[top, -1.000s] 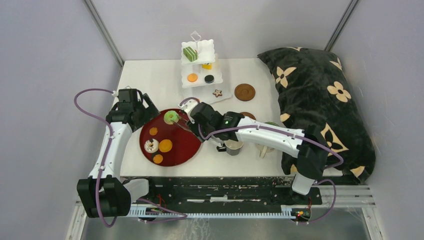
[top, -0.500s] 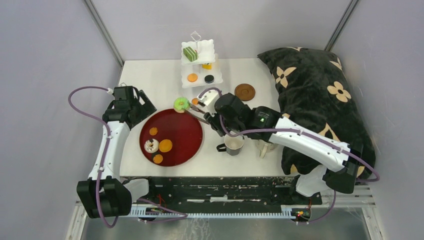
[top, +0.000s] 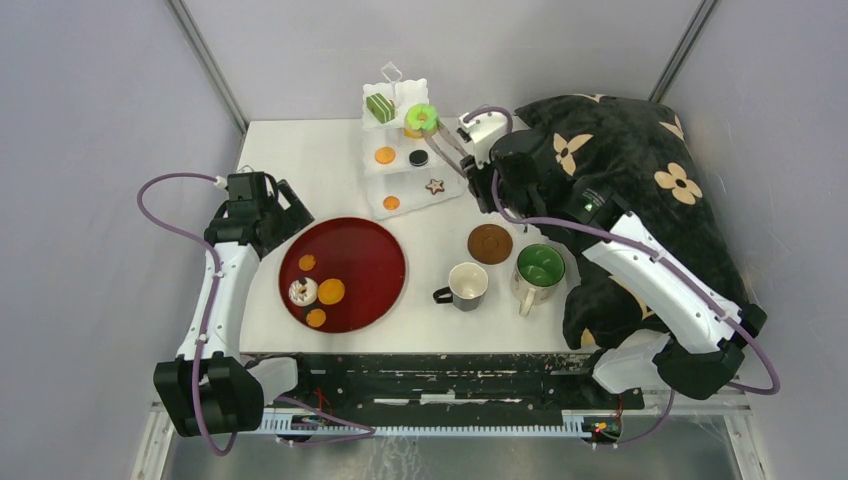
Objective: Serve the afternoon tea
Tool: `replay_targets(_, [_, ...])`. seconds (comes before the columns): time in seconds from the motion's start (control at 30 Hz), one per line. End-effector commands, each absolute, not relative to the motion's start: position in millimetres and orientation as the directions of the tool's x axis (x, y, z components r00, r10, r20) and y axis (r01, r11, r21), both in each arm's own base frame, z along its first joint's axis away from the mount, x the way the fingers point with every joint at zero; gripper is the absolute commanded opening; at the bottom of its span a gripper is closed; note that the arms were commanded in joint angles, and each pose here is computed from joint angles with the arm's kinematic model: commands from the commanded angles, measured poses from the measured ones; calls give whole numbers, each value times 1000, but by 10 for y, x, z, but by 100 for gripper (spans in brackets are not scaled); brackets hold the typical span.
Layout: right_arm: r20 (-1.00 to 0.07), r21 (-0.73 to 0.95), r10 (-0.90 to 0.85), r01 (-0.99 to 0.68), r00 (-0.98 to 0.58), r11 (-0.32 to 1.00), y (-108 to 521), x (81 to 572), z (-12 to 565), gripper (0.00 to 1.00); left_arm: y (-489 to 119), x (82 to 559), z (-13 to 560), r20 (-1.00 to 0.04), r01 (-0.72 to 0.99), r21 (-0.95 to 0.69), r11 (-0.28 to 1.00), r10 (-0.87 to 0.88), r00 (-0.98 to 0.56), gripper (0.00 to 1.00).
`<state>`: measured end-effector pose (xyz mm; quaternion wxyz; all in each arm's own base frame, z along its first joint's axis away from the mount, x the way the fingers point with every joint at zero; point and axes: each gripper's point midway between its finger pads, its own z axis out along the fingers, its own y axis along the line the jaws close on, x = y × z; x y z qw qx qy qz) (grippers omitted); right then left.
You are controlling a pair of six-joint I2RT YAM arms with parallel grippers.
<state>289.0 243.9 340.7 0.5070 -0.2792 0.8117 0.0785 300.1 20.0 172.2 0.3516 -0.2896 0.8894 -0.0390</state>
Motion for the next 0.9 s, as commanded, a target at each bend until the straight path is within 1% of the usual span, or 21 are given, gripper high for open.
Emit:
replay_targets(0.0, [-940, -158, -267, -425, -211, 891, 2298, 3168, 4028, 1, 188, 3103, 1916, -644, -450, -314, 836, -536, -546, 100])
replay_targets(0.17, [-941, -176, -268, -379, -208, 909, 2344, 3477, 4111, 1, 155, 3132, 1920, -635, -442, -326, 836, -539, -553, 100])
replay_targets(0.37, [-931, -184, -281, -368, -232, 912, 2476, 3766, 4024, 1, 153, 3180, 1937, -633, -439, -326, 837, -538, -556, 100])
replay_targets(0.87, [-905, -194, -315, -378, -288, 905, 2629, 4061, 3799, 1, 205, 3300, 1986, -642, -444, -314, 839, -532, -552, 100])
